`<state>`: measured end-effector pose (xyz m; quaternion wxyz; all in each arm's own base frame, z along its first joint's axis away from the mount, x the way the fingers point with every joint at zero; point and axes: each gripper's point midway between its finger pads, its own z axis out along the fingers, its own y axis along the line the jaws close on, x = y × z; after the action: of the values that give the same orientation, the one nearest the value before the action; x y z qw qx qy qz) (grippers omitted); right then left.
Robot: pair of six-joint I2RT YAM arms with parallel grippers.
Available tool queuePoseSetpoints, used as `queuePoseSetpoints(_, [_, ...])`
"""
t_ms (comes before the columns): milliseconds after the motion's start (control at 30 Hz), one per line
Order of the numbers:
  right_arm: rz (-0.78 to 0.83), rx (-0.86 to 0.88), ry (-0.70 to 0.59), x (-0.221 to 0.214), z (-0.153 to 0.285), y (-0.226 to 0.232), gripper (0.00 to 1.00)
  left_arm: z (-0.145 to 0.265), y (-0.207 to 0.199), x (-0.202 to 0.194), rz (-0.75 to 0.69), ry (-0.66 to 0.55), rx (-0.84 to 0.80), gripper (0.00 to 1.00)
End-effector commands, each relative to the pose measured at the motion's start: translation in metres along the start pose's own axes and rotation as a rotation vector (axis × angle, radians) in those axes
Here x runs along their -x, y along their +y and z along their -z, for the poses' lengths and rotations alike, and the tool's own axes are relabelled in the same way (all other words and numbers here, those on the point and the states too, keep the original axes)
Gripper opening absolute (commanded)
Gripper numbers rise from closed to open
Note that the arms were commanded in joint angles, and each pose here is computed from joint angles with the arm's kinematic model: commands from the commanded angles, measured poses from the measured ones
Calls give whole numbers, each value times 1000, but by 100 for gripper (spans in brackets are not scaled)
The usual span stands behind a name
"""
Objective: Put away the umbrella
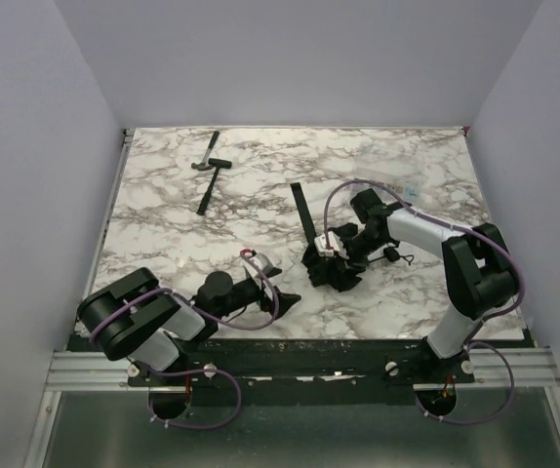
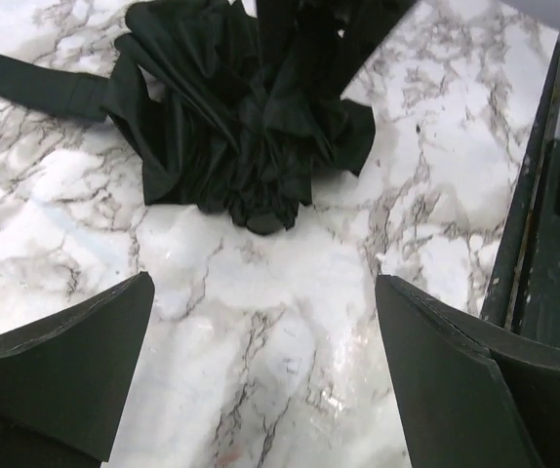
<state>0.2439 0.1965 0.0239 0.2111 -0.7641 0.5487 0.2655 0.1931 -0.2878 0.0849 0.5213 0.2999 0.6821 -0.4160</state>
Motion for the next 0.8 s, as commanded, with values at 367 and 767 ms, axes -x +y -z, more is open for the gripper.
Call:
queuePoseSetpoints(367, [-515, 417, 204, -41, -30, 97, 20, -32, -21, -3, -789, -2, 98, 99])
queuePoseSetpoints(767, [-523, 420, 199, -38, -37, 95, 20, -75, -6, -28, -951, 158, 64, 91])
